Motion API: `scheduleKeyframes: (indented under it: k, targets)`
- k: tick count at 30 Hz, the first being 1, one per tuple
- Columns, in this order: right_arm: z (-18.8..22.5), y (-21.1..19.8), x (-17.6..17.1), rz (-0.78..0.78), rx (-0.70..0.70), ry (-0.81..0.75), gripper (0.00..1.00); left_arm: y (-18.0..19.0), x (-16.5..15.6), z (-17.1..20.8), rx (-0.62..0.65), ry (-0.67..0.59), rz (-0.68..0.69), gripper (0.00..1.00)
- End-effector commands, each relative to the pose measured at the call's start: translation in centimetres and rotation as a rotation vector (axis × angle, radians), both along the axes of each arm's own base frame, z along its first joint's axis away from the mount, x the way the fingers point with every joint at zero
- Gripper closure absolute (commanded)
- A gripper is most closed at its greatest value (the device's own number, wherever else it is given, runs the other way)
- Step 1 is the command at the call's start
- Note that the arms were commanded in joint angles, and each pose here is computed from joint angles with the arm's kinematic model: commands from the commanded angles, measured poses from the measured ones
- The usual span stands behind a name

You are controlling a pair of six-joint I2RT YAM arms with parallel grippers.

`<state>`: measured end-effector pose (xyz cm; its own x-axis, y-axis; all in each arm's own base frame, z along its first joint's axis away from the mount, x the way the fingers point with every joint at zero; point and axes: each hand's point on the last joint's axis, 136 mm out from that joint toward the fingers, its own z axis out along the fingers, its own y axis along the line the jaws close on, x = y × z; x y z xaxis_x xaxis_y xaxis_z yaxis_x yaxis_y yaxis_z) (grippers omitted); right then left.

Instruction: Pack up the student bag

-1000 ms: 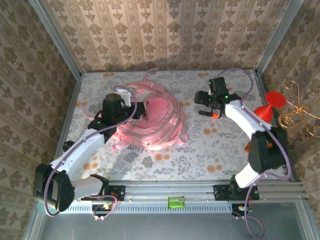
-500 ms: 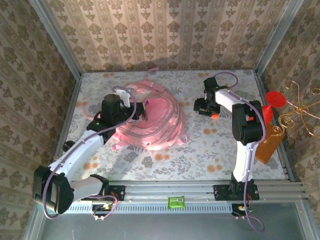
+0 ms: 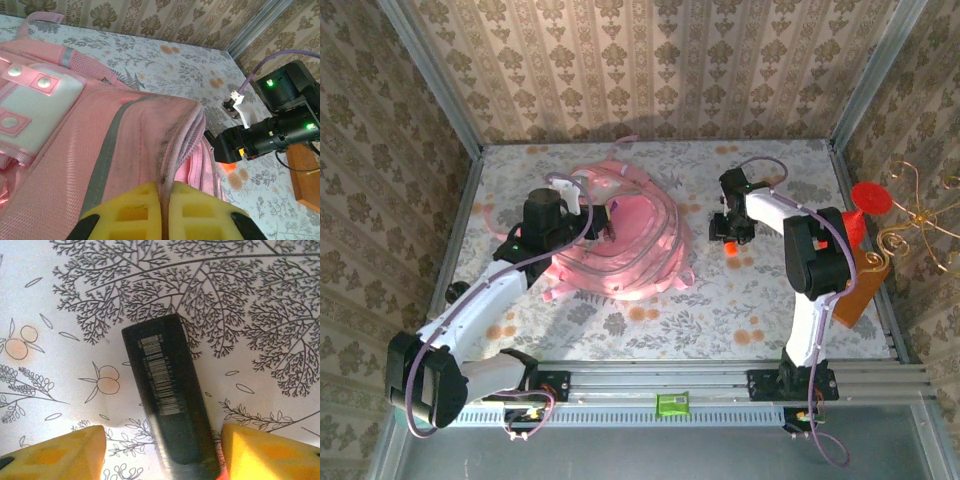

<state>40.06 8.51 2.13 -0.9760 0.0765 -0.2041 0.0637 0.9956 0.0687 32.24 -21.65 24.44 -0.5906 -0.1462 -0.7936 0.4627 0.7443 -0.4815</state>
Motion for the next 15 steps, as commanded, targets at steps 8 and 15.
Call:
scheduleKeyframes:
  k: [8, 15]
  targets:
    - [-1.0, -0.7, -1.3, 0.019, -0.075, 0.043, 0.72, -0.1, 0.5, 4.3, -0.046, -0.143, -0.003, 1.0]
    - [7.4, 3.5, -0.3, 0.009, 0.238, -0.244, 0.78, -0.1, 0.4, 3.8, -0.038, -0.131, -0.005, 1.0]
